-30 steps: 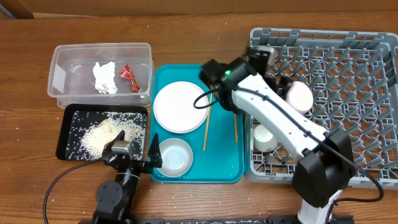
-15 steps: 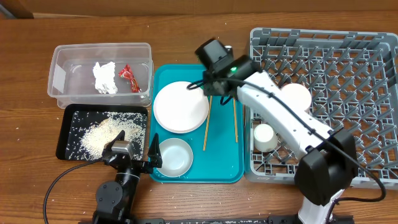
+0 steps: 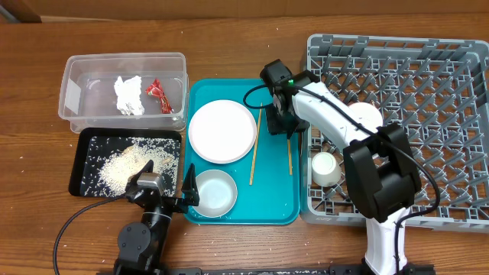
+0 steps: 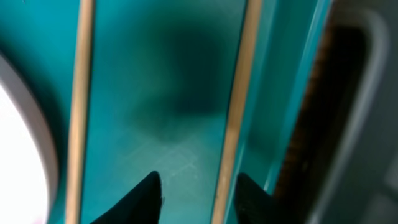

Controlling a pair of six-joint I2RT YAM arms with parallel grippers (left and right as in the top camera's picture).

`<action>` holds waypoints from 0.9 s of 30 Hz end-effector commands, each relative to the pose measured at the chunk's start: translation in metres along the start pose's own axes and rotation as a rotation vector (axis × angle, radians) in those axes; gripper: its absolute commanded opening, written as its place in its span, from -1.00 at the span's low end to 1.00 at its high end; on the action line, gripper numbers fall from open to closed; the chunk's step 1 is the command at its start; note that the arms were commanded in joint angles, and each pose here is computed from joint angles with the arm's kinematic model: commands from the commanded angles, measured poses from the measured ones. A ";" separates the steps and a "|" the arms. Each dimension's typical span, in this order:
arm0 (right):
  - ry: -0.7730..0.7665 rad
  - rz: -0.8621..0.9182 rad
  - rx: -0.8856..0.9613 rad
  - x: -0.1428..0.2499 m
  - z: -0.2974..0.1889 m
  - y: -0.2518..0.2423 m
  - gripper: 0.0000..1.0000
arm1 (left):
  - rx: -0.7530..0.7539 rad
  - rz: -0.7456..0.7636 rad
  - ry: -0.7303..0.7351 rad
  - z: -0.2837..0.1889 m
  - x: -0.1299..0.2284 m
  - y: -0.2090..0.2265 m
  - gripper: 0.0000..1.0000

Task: Sort waste into correct bins and load items into the dishwasher
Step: 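Move the right gripper to the chopsticks on the teal tray and grasp one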

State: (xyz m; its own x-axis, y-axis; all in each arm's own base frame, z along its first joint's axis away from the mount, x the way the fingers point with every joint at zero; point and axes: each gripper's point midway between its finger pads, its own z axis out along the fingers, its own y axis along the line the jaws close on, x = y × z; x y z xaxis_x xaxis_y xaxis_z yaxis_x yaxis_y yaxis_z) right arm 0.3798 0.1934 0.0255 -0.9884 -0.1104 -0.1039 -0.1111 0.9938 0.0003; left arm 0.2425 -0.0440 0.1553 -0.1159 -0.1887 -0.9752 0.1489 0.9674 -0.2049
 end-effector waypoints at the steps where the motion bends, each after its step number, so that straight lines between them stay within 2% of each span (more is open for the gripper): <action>1: 0.012 -0.048 -0.006 0.003 0.009 0.003 -0.14 | 0.000 -0.005 -0.009 0.000 -0.001 0.001 1.00; 5: 0.055 -0.049 0.016 0.016 0.029 -0.003 -0.14 | -0.001 -0.005 -0.008 0.000 -0.001 0.001 1.00; 6: 0.065 -0.049 0.019 0.019 0.031 -0.004 -0.23 | 0.000 -0.005 -0.009 0.000 -0.001 0.001 1.00; 8: 0.074 -0.049 0.019 0.022 0.032 -0.004 -0.62 | 0.000 -0.005 -0.009 0.000 -0.001 0.001 1.00; 13: 0.049 -0.063 -0.021 0.015 0.016 0.010 -0.82 | 0.000 -0.005 -0.009 0.000 -0.001 0.001 1.00; 15: 0.026 -0.066 -0.047 0.009 0.006 0.017 -0.82 | 0.000 -0.005 -0.009 0.000 -0.001 0.001 1.00; 18: -0.022 -0.066 -0.049 -0.002 -0.009 0.019 -0.43 | 0.000 -0.005 -0.009 0.000 -0.001 0.001 1.00; 20: -0.053 -0.065 0.002 -0.009 -0.012 0.010 -0.30 | 0.000 -0.005 -0.009 0.000 -0.001 0.001 1.00; 23: -0.057 -0.113 0.065 -0.009 -0.009 -0.001 -0.24 | 0.000 -0.005 -0.009 0.000 -0.001 0.001 1.00; 27: -0.032 -0.122 0.038 -0.003 0.001 0.000 -0.21 | 0.000 -0.005 -0.009 0.000 -0.001 0.001 1.00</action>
State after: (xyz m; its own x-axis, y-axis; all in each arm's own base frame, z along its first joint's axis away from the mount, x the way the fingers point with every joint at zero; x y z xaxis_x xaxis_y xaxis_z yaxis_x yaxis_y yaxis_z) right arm 0.3771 0.1925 0.0179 -0.9748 -0.1991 -0.1008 -0.1943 0.9794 -0.0560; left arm 0.2425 -0.0439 0.1553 -0.1158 -0.1888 -0.9752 0.1486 0.9674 -0.2049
